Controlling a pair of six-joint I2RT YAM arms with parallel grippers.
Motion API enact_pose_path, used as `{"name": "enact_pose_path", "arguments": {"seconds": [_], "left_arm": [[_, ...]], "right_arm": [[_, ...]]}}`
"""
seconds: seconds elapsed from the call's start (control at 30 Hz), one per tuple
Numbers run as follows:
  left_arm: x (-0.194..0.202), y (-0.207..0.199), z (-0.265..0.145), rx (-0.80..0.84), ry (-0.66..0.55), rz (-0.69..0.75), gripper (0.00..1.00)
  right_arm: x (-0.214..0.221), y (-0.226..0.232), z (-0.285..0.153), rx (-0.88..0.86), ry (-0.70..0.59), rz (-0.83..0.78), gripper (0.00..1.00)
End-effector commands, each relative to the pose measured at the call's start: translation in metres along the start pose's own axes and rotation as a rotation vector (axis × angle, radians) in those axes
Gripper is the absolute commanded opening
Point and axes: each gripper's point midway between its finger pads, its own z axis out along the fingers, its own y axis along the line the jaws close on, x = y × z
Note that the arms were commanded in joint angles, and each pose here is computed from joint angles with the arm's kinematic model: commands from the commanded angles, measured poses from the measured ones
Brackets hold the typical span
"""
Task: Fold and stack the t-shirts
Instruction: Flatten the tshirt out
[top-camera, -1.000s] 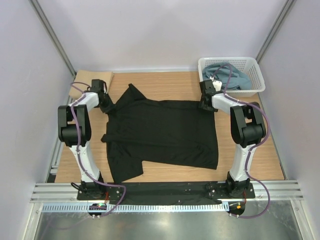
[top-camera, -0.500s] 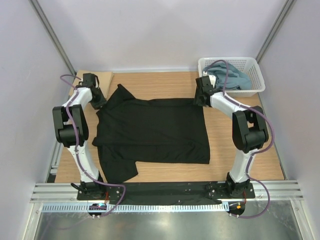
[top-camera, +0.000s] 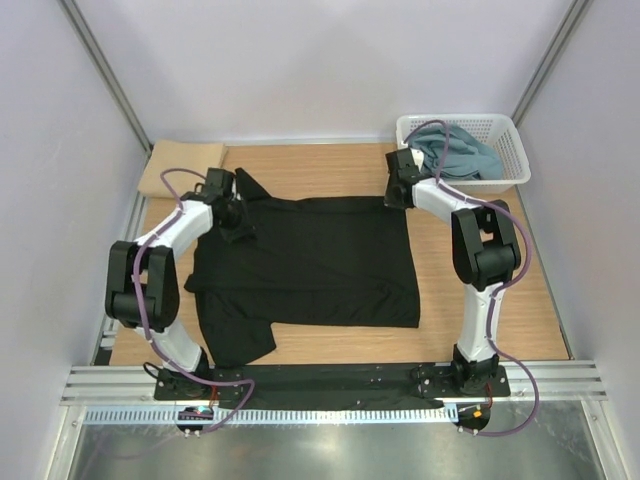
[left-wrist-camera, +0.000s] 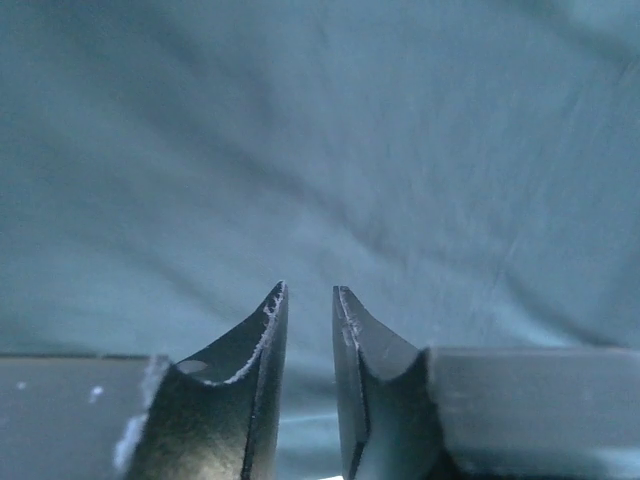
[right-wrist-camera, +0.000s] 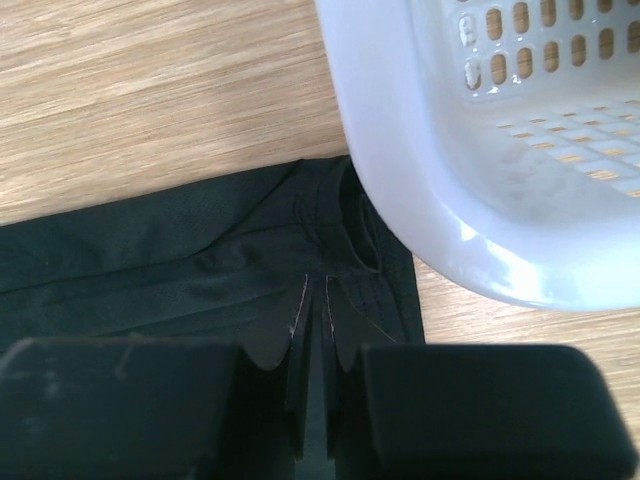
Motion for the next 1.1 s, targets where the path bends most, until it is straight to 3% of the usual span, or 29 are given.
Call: {"name": "enact_pose_path", "arguments": {"seconds": [0.0, 0.17, 0.33, 0.53, 0.63, 0.67, 0.83, 0.97, 1.07], "left_arm": [[0.022, -0.022, 0.013, 0.060, 0.054, -0.007, 0.25], [0.059, -0.040, 0.039, 0.099, 0.142, -0.017, 0.25], [0.087, -0.032, 0.054, 0.061, 0.210, -0.005, 0.24], [0.109, -0.016, 0.061, 0.007, 0.271, 0.003, 0.22], [0.111, -0.013, 0.062, -0.002, 0.286, 0.012, 0.22], [0.110, -0.013, 0.061, -0.002, 0.282, 0.018, 0.21], [0.077, -0.034, 0.038, 0.045, 0.192, 0.062, 0.26], [0.010, -0.067, 0.006, 0.112, 0.022, 0.110, 0.34], [-0.035, -0.068, 0.003, 0.125, -0.050, 0.085, 0.33]], "right_arm": [[-0.014, 0.016, 0.001, -0.042, -0.043, 0.036, 0.13], [-0.008, 0.018, 0.011, -0.029, -0.035, 0.041, 0.13], [-0.017, 0.019, 0.022, -0.005, -0.057, 0.027, 0.13], [-0.075, 0.012, 0.039, 0.072, -0.194, 0.072, 0.16], [-0.079, 0.004, 0.070, 0.099, -0.166, 0.080, 0.17], [-0.098, 0.005, 0.069, 0.088, -0.187, 0.078, 0.19], [-0.128, 0.021, 0.046, 0.036, -0.212, 0.020, 0.25], [-0.132, 0.039, 0.000, -0.036, -0.227, 0.003, 0.34], [-0.111, 0.060, -0.018, -0.092, -0.196, -0.024, 0.43]]}}
